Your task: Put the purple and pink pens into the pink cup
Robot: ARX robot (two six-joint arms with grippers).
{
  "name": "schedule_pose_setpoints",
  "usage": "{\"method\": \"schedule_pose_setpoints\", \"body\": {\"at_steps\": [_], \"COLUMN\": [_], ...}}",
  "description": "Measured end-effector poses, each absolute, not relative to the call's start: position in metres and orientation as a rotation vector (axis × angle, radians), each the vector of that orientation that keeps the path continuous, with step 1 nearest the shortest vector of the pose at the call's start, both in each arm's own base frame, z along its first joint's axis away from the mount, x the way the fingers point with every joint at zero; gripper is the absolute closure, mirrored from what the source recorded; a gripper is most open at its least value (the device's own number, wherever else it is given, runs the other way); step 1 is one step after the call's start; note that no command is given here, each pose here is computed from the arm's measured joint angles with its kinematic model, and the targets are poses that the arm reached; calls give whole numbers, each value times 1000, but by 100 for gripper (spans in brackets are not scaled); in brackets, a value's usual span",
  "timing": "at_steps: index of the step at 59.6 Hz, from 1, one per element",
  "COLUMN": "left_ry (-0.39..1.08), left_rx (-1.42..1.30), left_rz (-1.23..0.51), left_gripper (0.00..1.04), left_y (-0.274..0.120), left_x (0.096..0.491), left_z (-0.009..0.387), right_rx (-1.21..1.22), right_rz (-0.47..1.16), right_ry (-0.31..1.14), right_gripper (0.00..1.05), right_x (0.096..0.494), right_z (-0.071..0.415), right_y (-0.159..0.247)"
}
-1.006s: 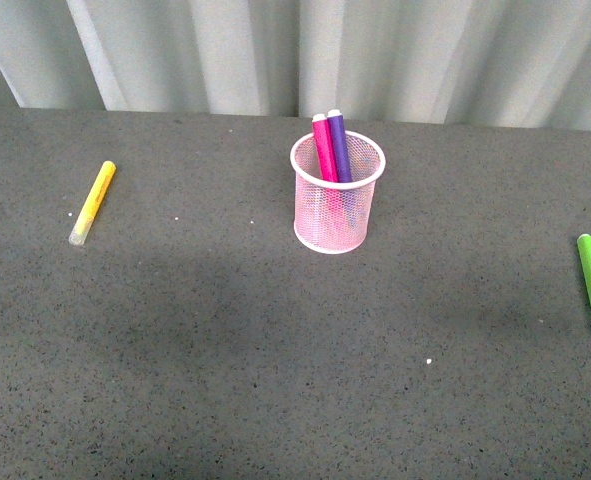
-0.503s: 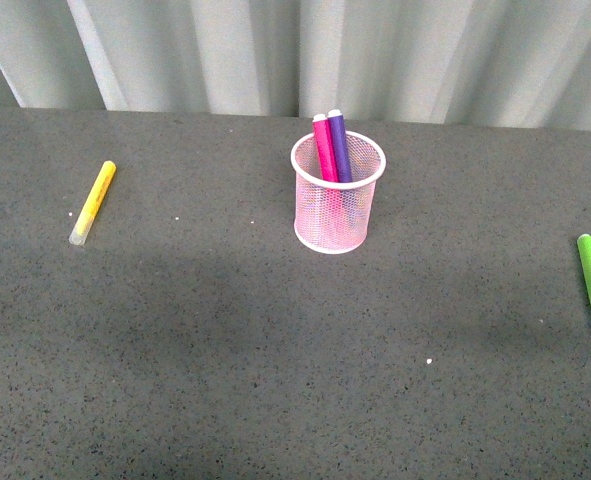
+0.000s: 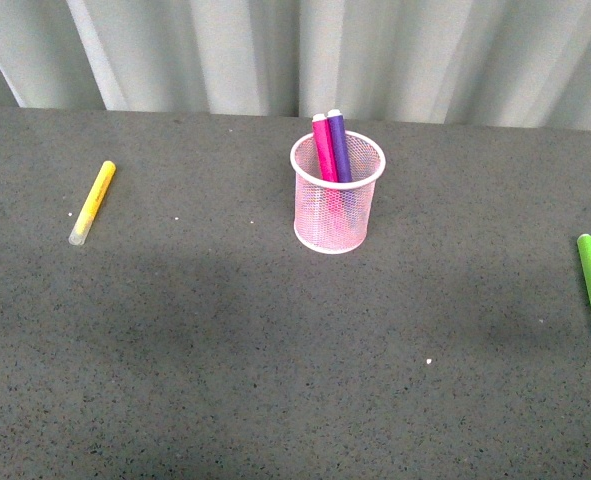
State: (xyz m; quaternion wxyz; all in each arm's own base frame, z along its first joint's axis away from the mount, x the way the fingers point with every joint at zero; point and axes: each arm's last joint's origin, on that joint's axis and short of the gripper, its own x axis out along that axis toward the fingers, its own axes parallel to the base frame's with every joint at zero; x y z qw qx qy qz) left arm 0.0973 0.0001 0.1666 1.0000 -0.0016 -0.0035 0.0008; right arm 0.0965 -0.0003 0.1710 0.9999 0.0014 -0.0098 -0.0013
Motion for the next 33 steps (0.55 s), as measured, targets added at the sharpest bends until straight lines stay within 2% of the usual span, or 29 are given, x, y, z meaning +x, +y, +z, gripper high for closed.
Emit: {"method": "schedule_pose_setpoints", "body": {"at_steps": [6,8,12,33], "left_ry": [-7,-7,-7,-7], "left_rx": [-3,-3,-3,-3], "left_rz": [2,2,2,2], "left_gripper": [7,7,7,7], "left_y": [0,0,0,0], "left_x": [97,97,97,97], "left_z": [167,167,167,167], "right_rx": [3,4,3,3], "right_rz": [-3,-3,-3,-3], "right_ry": [-20,-20,-20,-20], "right_gripper": [8,5,7,7], "right_x": [97,97,97,97], "right_z": [171,171,171,171], "right_y": [0,0,0,0]}}
